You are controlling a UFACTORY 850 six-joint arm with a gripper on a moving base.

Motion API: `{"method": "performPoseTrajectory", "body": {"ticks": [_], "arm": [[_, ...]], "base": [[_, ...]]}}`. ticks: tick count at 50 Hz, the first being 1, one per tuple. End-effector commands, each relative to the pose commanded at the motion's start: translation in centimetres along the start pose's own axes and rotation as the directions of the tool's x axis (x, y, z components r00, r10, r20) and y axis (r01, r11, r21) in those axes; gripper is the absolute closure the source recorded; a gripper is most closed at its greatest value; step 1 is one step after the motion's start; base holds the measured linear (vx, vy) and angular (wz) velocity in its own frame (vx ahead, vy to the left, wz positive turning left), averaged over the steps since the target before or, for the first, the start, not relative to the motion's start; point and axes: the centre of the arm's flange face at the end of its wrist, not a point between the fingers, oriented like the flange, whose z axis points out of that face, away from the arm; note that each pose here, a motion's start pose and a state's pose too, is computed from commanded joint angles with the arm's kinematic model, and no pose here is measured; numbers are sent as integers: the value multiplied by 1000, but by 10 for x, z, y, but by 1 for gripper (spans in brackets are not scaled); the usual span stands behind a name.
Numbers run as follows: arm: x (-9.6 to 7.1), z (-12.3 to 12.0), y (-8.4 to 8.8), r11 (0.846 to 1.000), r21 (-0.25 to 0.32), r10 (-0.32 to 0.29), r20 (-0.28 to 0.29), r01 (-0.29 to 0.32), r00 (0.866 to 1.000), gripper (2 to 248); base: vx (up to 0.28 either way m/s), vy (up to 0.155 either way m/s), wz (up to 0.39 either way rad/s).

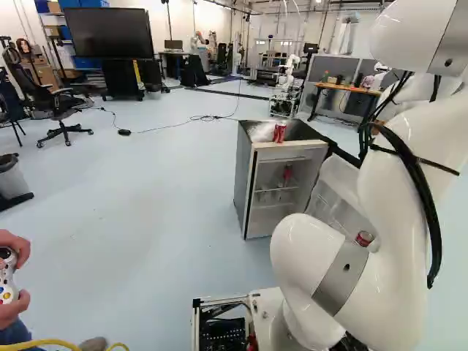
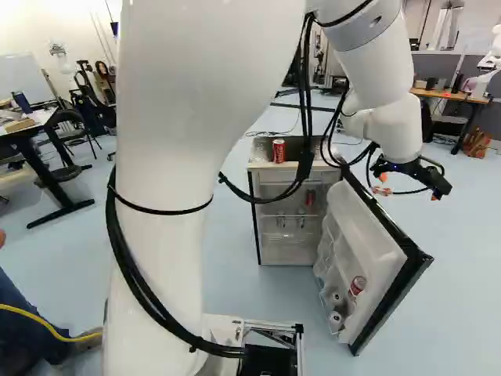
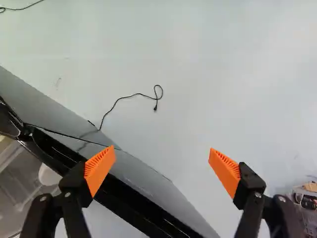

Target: Grab a drink from the fridge

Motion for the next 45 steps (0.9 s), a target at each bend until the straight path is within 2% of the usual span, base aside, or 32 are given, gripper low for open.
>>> {"method": "performPoseTrajectory", "body": {"ticks": [10,20,29,37,45], "arm": [[11,1,3,1000,0,27,72,-27,997,3],[21,2,5,999,3,52,144,-53,988,3],[27,9,5,997,7,72,220,-76,973,3],[30,23,5,995,12,88,291,-95,953,3],[35,42,6,995,13,93,325,-102,941,3]], "base": [[0,0,0],[0,0,0],[0,0,0],[0,0,0],[0,0,0]]}}
